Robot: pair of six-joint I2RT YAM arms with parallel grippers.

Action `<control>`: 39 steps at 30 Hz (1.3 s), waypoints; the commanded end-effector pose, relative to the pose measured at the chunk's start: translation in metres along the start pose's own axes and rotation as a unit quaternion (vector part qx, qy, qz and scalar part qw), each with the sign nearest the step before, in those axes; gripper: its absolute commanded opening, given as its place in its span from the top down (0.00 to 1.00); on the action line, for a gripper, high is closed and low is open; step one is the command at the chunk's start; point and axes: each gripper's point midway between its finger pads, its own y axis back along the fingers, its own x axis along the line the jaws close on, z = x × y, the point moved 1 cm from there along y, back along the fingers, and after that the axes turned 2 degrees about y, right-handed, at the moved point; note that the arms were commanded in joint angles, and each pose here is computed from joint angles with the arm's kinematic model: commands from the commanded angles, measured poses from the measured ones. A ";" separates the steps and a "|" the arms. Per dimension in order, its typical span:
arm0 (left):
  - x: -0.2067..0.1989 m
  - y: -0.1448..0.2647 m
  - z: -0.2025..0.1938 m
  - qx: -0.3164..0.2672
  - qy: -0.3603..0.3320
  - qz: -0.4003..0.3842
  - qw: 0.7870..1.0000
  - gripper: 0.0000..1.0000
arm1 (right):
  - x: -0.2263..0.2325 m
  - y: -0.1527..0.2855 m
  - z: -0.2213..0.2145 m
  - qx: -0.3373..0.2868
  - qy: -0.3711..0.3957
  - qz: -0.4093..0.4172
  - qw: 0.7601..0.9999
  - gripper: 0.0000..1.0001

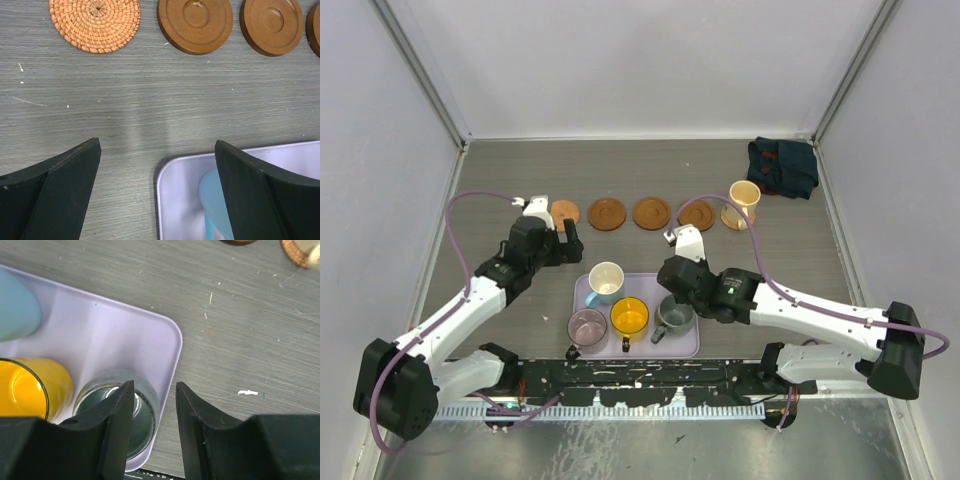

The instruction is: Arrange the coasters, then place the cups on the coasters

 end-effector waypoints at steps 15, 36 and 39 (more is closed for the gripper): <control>-0.008 -0.001 0.012 -0.023 0.011 -0.014 1.000 0.02 | 0.014 -0.007 -0.043 0.087 0.015 0.014 0.996 0.55; -0.006 -0.006 0.012 -0.020 0.004 -0.007 1.000 0.02 | -0.005 -0.045 -0.007 0.000 0.073 -0.132 0.989 0.37; -0.005 -0.006 0.012 -0.021 0.002 -0.005 1.000 0.02 | 0.003 -0.053 0.002 -0.007 0.085 -0.129 0.988 0.36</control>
